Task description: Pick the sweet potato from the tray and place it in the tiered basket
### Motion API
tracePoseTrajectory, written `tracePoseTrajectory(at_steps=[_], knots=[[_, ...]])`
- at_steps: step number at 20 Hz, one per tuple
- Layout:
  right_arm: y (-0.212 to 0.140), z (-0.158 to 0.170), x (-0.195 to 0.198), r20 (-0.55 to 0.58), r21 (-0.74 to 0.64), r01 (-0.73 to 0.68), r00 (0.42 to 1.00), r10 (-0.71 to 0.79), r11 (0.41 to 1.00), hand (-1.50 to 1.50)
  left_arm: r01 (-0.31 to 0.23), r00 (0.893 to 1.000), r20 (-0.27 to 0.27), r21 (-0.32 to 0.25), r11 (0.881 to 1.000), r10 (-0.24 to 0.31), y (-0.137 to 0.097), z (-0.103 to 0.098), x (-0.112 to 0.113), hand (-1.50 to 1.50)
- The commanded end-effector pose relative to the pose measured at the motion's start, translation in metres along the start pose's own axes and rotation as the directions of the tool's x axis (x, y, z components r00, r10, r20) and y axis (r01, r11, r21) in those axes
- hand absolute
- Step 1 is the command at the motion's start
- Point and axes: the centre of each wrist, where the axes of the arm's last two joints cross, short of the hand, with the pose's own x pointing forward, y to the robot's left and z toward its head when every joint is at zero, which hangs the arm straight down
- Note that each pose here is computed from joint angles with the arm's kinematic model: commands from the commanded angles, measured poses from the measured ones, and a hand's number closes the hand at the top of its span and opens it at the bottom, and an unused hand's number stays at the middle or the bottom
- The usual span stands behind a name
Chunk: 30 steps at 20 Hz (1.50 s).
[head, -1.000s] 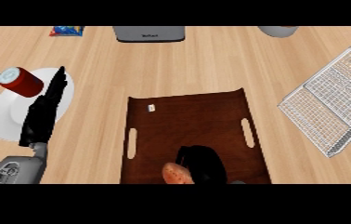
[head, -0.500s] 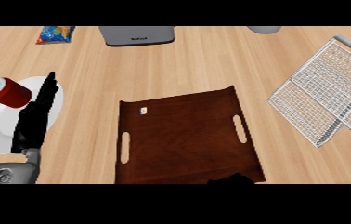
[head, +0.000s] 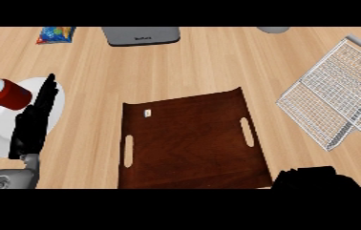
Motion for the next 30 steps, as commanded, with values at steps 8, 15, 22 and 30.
tracePoseTrajectory(at_steps=[8,15,22,30], knots=[[-0.075,-0.007,-0.016,-0.004,-0.052,0.001,1.000,-0.002,0.999,1.50,-0.009,1.000,0.022,-0.025,1.000,0.010,-0.011,-0.001,0.002,0.00],[-0.141,-0.014,-0.064,0.017,-0.075,-0.113,0.993,0.114,0.991,1.50,0.000,1.000,0.021,-0.043,0.999,0.001,-0.005,-0.007,0.005,0.00],[-0.193,-0.016,-0.103,-0.121,-0.139,-0.450,0.892,0.436,0.882,1.50,-0.010,0.999,0.043,-0.068,0.998,0.013,-0.009,-0.004,0.010,0.00],[-0.209,-0.019,-0.173,-0.128,-0.140,-0.457,0.888,0.441,0.878,1.50,0.023,0.998,0.055,-0.082,0.996,-0.019,-0.007,-0.016,0.011,0.00]])
